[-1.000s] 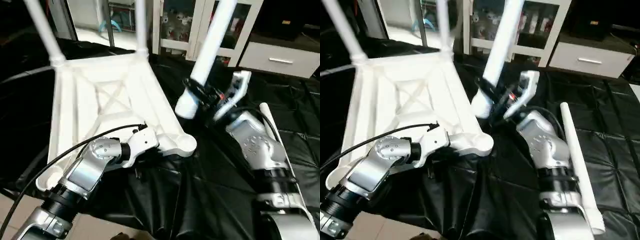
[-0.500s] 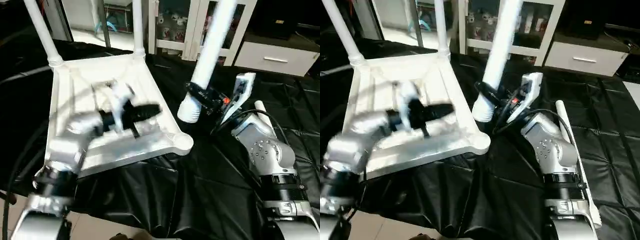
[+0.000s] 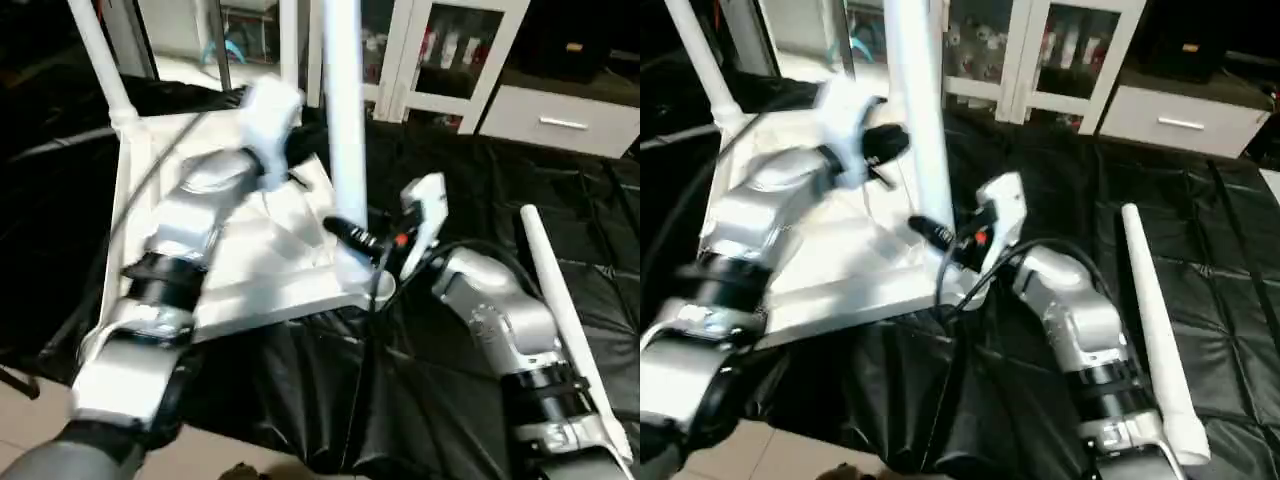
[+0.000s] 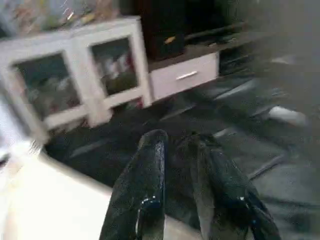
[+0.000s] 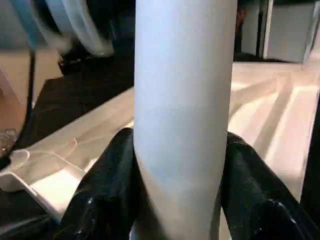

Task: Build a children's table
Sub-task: Insert table leg to table base

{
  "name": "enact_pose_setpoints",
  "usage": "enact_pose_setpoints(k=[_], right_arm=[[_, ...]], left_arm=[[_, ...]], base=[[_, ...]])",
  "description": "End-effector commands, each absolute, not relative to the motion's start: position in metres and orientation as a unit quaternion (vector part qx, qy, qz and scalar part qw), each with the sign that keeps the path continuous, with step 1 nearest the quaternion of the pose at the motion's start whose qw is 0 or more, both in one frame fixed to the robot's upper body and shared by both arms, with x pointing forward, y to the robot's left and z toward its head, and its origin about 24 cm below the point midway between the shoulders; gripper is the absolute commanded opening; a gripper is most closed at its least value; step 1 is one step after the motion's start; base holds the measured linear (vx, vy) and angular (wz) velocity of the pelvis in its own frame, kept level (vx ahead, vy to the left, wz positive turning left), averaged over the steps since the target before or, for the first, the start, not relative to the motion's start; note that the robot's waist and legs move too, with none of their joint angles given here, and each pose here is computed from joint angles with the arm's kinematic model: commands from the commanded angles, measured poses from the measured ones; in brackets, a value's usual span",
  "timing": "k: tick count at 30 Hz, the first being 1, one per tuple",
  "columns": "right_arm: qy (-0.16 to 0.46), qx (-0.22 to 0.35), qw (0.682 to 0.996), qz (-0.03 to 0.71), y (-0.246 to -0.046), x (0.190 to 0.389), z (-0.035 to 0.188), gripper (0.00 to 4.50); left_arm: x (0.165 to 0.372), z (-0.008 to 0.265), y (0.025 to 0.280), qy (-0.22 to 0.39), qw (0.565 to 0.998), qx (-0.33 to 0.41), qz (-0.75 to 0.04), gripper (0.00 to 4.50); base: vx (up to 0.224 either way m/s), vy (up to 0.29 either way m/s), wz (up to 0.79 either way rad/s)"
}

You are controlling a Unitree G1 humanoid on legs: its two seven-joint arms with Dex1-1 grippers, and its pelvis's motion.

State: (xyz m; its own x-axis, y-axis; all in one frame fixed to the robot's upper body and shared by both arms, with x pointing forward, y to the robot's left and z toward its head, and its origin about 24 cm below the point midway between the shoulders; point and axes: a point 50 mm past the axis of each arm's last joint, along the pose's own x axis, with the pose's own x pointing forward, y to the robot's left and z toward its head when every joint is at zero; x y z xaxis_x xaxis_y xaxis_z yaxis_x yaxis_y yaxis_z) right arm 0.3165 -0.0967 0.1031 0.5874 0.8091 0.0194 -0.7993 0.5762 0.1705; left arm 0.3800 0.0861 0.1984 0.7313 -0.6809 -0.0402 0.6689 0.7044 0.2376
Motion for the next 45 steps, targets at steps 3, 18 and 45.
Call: enact_pose_setpoints(k=[3,18,45], right_arm=[[0.017,0.055,0.897,0.438,-0.099,0.321,0.109,1.85],[0.015,0.041,0.904,0.425,-0.100,0.328,0.107,1.85],[0.018,0.027,0.927,0.374,-0.157,0.314,0.117,1.85]], left_arm=[[0.361,0.226,0.055,-0.075,0.883,0.099,-0.453,0.98],[0.353,0.233,0.054,-0.097,0.877,0.093,-0.461,0.98],[0.311,0.073,0.119,0.166,0.795,0.169,-0.559,2.60]], base=[[0.000,0.000,0.00],[0.000,0.000,0.00],[0.000,0.000,0.00]])
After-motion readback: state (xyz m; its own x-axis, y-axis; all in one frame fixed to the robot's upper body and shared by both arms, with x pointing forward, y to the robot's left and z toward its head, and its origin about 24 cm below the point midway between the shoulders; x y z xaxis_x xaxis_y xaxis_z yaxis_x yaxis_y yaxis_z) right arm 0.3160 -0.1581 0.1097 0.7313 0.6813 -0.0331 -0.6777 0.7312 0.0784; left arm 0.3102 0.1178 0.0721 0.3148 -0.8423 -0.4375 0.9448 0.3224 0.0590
